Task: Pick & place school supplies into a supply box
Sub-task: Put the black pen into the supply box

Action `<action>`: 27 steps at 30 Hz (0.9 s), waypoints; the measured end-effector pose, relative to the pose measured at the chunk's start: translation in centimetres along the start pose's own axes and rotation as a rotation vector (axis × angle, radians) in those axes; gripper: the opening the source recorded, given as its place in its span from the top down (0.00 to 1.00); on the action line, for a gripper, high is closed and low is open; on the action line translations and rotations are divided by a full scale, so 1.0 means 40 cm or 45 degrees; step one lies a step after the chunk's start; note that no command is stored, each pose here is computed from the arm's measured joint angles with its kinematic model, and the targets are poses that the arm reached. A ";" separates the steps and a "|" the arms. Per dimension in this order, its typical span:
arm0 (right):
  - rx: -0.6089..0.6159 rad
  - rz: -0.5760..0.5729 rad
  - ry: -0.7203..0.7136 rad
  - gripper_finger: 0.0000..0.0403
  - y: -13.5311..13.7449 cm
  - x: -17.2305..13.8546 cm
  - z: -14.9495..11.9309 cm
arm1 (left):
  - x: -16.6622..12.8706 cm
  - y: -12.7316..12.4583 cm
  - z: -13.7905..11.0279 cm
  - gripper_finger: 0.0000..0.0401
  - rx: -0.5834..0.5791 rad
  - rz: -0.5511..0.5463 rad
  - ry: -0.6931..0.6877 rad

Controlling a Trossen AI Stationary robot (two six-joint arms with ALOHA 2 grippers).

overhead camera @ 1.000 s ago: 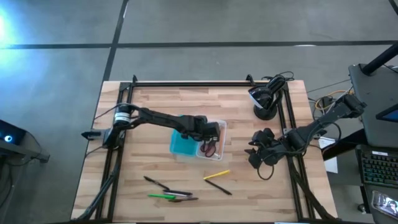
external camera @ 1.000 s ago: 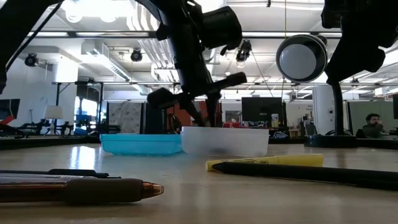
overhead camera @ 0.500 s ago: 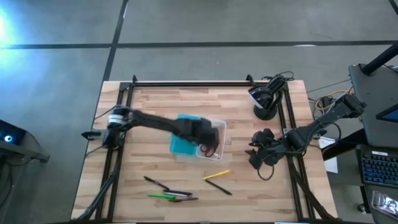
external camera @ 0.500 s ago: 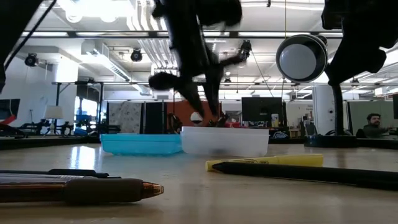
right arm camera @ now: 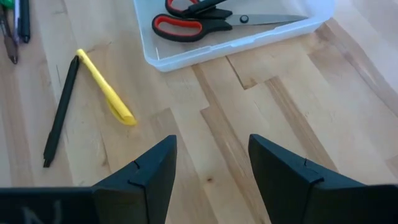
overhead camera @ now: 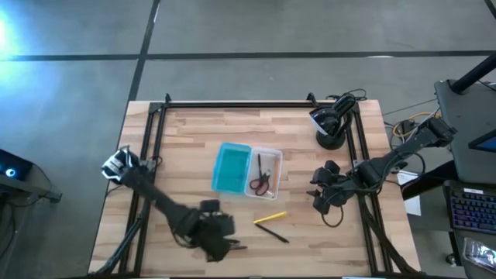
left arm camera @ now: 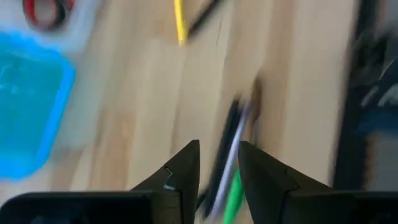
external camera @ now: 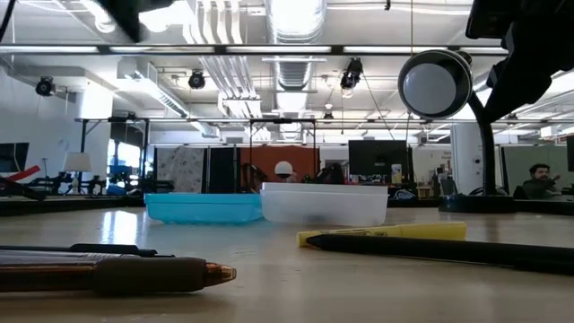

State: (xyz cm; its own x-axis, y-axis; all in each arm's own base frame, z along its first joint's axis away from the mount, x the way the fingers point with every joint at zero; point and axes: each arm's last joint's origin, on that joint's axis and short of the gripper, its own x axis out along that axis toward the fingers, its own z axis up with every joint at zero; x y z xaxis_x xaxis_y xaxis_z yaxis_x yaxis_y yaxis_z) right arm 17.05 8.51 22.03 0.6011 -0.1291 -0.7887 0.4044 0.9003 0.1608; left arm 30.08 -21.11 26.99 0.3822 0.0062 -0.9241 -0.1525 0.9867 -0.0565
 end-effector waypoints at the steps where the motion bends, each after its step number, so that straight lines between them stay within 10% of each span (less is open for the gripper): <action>1: 0.000 0.001 0.000 0.52 0.000 0.000 0.000 | 0.005 -0.006 -0.027 0.77 0.043 0.039 0.045; 10: 0.024 0.010 0.003 0.52 0.001 0.000 0.001 | 0.092 0.001 -0.168 0.77 0.211 0.099 0.314; 27: 0.131 0.009 0.007 0.52 0.001 0.000 0.000 | 0.194 0.045 -0.247 0.76 0.447 0.035 0.410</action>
State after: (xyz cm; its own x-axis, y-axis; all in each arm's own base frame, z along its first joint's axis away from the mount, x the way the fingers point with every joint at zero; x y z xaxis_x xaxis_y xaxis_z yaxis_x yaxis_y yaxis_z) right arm 17.07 8.53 22.03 0.6005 -0.1207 -0.7905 0.4694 0.8535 0.2262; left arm 23.75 -20.90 15.99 0.0717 0.0369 -0.9967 0.1802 0.9824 0.0493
